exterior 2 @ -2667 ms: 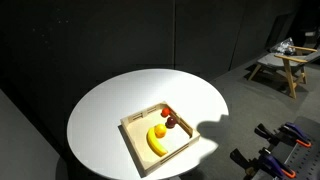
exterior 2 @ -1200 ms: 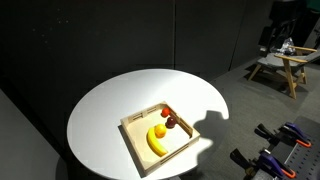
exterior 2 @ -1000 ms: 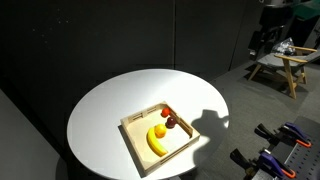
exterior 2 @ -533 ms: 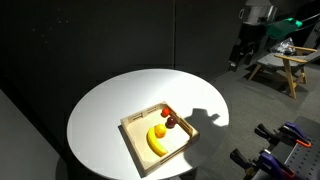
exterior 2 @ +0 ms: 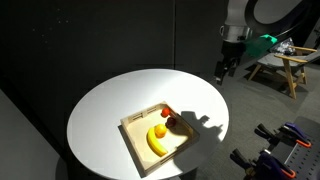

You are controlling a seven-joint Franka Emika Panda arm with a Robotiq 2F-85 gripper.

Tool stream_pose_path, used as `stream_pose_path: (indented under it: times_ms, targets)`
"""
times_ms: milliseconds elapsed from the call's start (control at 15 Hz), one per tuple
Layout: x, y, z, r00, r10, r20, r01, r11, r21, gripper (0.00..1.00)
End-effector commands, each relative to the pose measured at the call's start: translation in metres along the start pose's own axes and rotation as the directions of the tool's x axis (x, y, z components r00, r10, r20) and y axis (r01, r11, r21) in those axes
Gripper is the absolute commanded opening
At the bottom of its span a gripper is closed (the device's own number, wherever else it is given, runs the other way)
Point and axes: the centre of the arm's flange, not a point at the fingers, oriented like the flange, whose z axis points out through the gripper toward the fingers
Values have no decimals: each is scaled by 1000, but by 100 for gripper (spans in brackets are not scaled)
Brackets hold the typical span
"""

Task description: Remove the banana from the box

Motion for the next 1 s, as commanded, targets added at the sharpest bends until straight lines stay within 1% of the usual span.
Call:
stream_pose_path:
  times_ms: [0, 267, 400, 467, 933]
  targets:
    - [19, -28, 6, 1000, -17, -9, 17, 1000, -2, 100]
    - [24, -55, 14, 999, -41, -6, 41, 999, -7, 100]
    - [22, -62, 15, 999, -47, -2, 47, 999, -8, 100]
    - [15, -55, 18, 998, -56, 10, 56, 998, 3, 100]
    - [16, -59, 18, 998, -61, 10, 61, 998, 3, 100]
